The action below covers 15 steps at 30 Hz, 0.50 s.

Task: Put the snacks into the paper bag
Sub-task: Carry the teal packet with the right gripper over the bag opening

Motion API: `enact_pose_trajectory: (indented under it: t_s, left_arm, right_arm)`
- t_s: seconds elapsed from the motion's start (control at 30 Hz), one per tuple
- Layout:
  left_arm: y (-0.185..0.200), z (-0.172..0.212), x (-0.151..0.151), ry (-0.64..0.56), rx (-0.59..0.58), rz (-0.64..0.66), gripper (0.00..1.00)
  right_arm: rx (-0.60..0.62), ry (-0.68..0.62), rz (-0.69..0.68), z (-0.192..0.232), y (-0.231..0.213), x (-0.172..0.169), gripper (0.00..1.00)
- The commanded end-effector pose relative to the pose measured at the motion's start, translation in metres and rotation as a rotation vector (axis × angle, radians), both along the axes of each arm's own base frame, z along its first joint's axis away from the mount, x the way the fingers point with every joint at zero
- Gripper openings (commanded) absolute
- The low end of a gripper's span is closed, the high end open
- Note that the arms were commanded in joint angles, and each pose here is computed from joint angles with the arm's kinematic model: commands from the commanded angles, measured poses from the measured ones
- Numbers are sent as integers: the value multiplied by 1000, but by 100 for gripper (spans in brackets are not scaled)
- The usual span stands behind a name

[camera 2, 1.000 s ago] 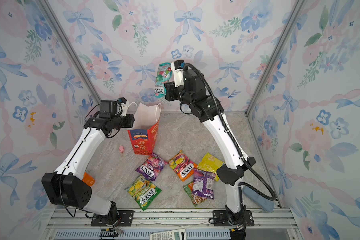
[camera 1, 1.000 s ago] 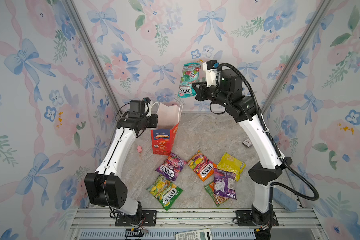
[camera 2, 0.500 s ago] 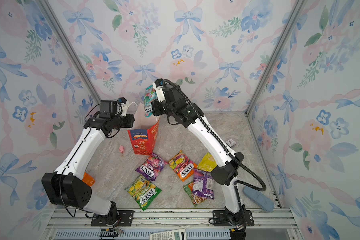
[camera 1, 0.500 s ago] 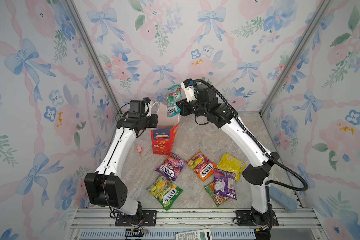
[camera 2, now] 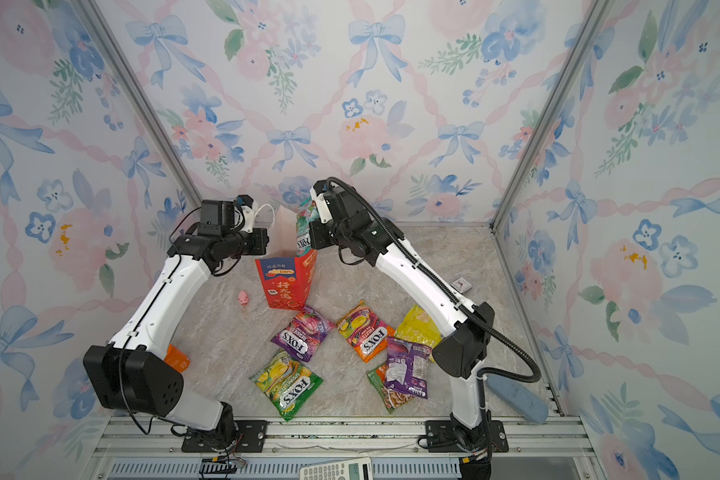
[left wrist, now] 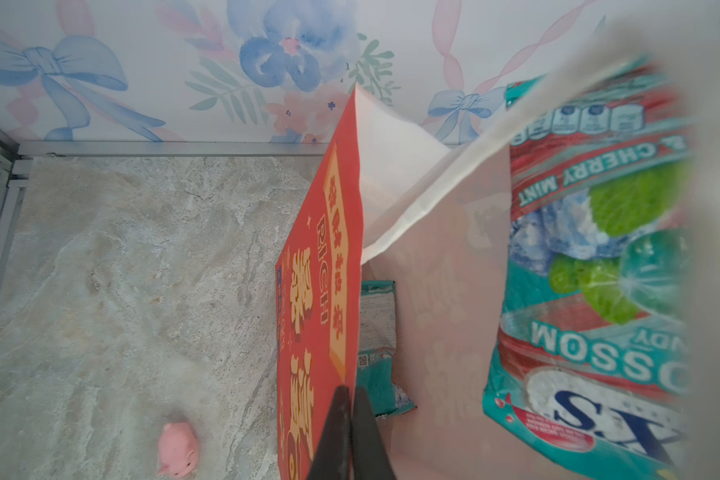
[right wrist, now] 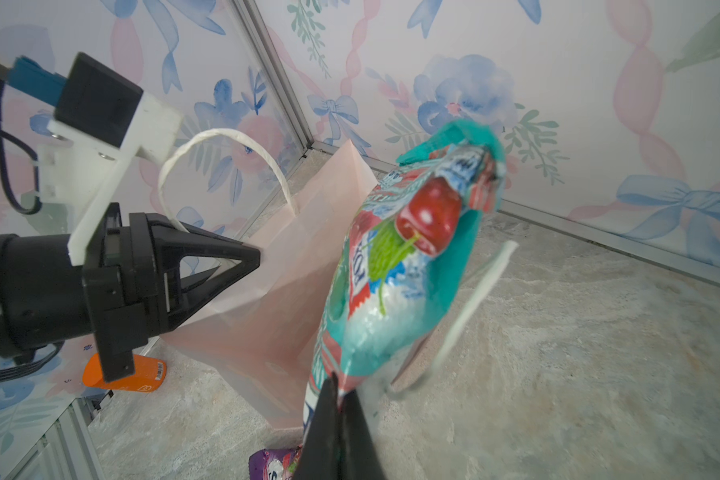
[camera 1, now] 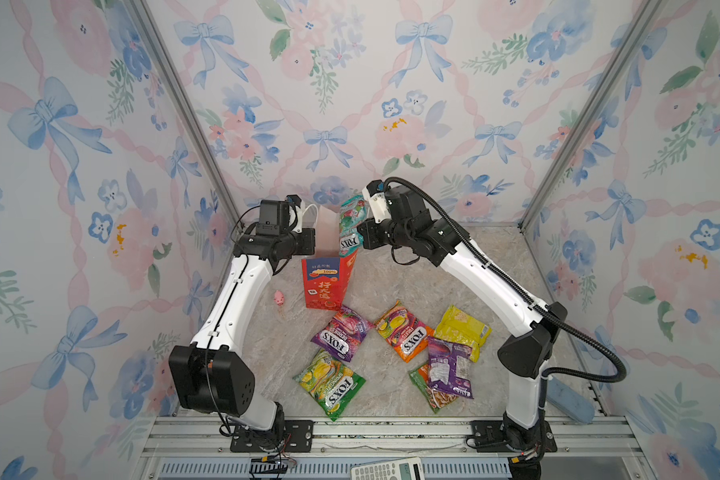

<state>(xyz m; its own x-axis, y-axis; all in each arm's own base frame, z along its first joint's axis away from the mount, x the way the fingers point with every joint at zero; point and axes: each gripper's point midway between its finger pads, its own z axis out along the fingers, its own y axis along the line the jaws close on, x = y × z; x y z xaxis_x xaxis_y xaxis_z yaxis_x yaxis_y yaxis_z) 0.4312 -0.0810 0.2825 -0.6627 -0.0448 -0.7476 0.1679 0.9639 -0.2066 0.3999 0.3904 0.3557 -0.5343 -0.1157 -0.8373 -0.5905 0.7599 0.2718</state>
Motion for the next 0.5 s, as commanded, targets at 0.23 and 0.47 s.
enact_pose_trajectory:
  t_s: [0.23,0.47]
  left_arm:
    - [0,-4,0,3,0,-12,0]
    - [1,-2,-1,-2,1,-11,0]
  right_arm:
    - [59,-21,12,13,6,-4,0]
    - [36,21,36,-4,21,6,0]
